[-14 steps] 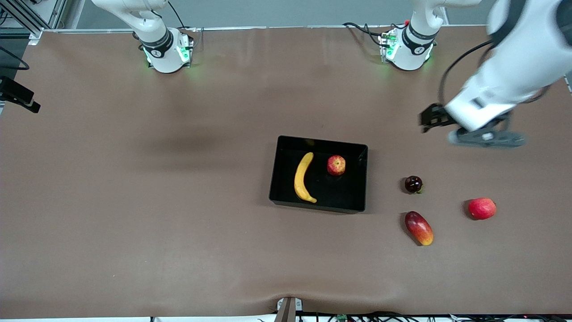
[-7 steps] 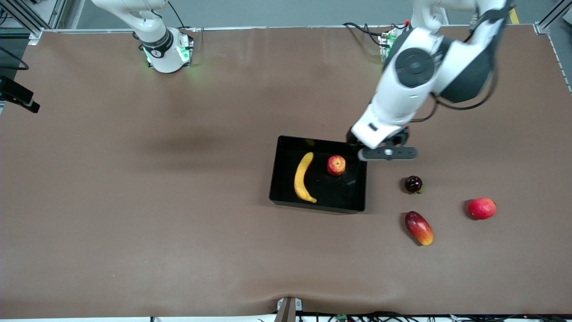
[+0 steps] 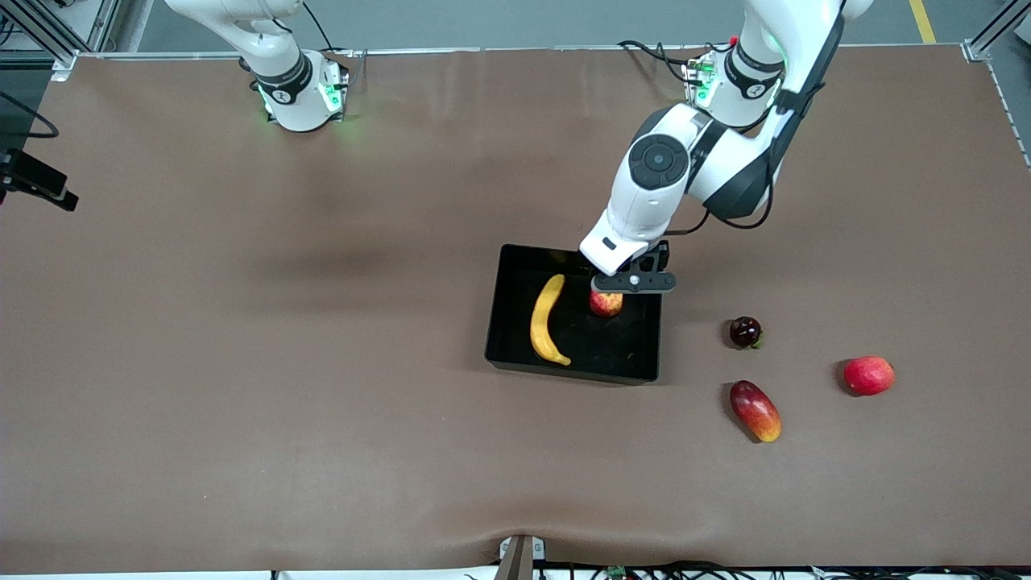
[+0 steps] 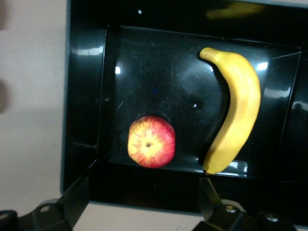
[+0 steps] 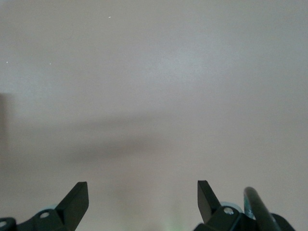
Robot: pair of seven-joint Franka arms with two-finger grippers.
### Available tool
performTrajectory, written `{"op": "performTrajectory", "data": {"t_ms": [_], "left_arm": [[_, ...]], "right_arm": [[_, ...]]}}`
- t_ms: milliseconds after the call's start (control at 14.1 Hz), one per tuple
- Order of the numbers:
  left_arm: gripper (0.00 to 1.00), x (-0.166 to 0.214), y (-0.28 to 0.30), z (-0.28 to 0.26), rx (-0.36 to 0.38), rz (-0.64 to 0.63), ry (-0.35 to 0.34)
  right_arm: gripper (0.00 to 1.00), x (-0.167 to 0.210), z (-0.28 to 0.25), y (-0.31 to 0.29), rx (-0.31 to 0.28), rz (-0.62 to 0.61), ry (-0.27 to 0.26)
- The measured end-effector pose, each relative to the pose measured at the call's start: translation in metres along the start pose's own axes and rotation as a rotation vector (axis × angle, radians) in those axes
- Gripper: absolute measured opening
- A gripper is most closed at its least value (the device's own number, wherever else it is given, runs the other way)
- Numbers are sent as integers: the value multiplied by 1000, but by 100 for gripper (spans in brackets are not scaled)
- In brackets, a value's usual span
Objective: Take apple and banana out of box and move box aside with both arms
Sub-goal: 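Lower the left gripper onto the red apple and close on it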
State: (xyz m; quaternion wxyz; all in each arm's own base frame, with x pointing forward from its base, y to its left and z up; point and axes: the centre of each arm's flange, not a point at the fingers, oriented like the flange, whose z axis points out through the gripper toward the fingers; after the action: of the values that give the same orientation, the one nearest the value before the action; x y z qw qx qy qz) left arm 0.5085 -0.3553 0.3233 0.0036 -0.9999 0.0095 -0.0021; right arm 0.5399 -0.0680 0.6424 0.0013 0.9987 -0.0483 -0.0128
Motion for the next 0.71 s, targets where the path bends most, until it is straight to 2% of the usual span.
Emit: {"op": "performTrajectory", "data": {"t_ms": [214,356,712], "left_arm": [[100,4,1,29,29,16,15],[100,5,3,52,22,4,19],[100,3,4,88,26,1,-11]], "right_arm": [[100,1,1,0,0,0,-1],[100,1,1,0,0,0,-1],[100,1,1,0,0,0,0]]}}
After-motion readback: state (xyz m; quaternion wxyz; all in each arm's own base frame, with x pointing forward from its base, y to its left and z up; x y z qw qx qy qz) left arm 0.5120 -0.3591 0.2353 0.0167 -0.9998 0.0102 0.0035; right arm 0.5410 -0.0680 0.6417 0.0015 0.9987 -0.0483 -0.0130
